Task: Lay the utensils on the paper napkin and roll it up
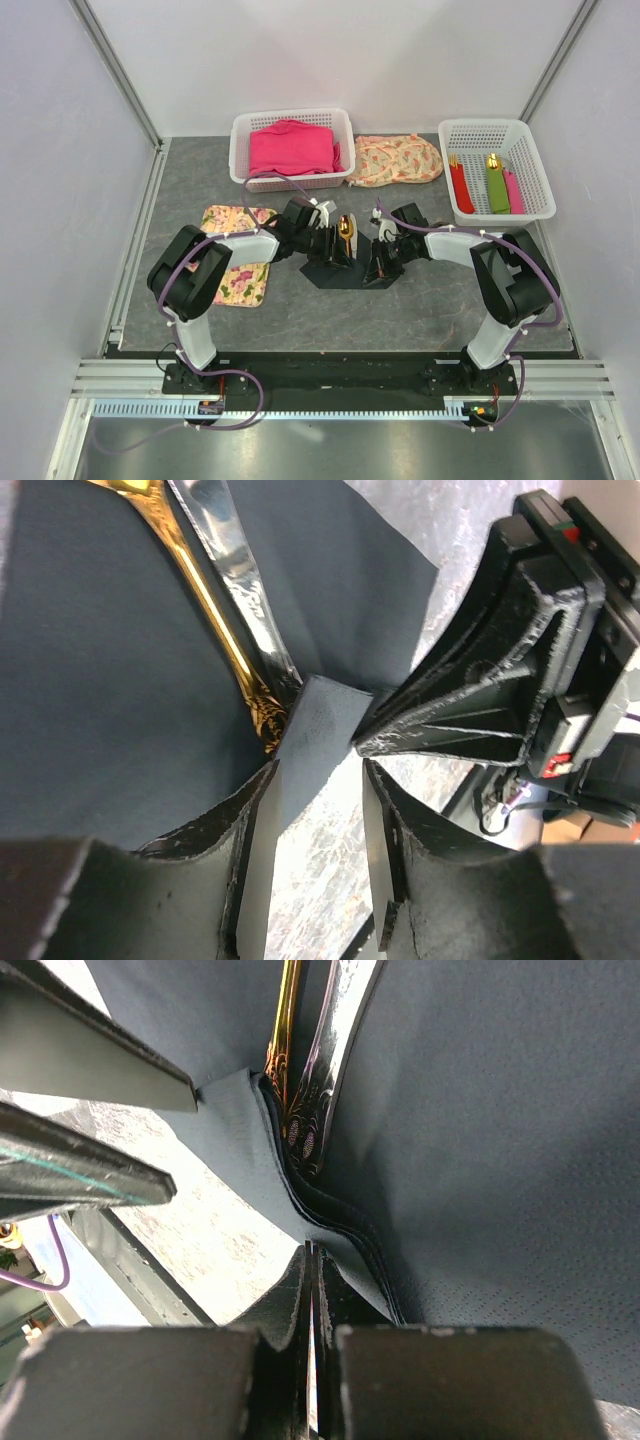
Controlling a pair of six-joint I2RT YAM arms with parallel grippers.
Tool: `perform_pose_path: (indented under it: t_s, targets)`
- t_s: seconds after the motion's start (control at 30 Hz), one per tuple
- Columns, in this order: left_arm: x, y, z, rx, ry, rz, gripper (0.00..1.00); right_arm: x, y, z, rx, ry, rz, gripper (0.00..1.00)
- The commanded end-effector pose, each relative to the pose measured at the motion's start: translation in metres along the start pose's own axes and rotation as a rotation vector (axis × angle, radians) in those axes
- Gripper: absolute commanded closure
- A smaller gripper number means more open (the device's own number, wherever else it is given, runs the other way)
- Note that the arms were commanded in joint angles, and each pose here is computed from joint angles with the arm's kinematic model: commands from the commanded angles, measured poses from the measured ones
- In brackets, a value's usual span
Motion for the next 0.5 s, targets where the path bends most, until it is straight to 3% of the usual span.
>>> perform_pose_path:
  t_s: [0.0,0.3,0.47]
  targets:
    - [0.003,0.001,0.017,0.034,-0.048,0.026,0.56,-0.002,0.009,0.009,-0.031,-0.013,0.027,1.0]
    - [0.009,0.012,0.011,0.012,-0.019,0.066,0.72,-0.003,0.017,0.021,-0.014,-0.035,0.042,1.0]
    - [0.008,0.012,0.011,0.013,-0.024,0.07,0.75,-0.001,0.017,0.028,-0.006,-0.041,0.042,1.0]
Point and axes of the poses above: each gripper's point midway between its finger pads, its own x axis out along the fingers, its own y axis along the line the jaws close on, z = x × y, the point moved 2 cm from there along -x, back along the fingers, and after that the axes turned 13 degrees about x, right-handed, at the moved point
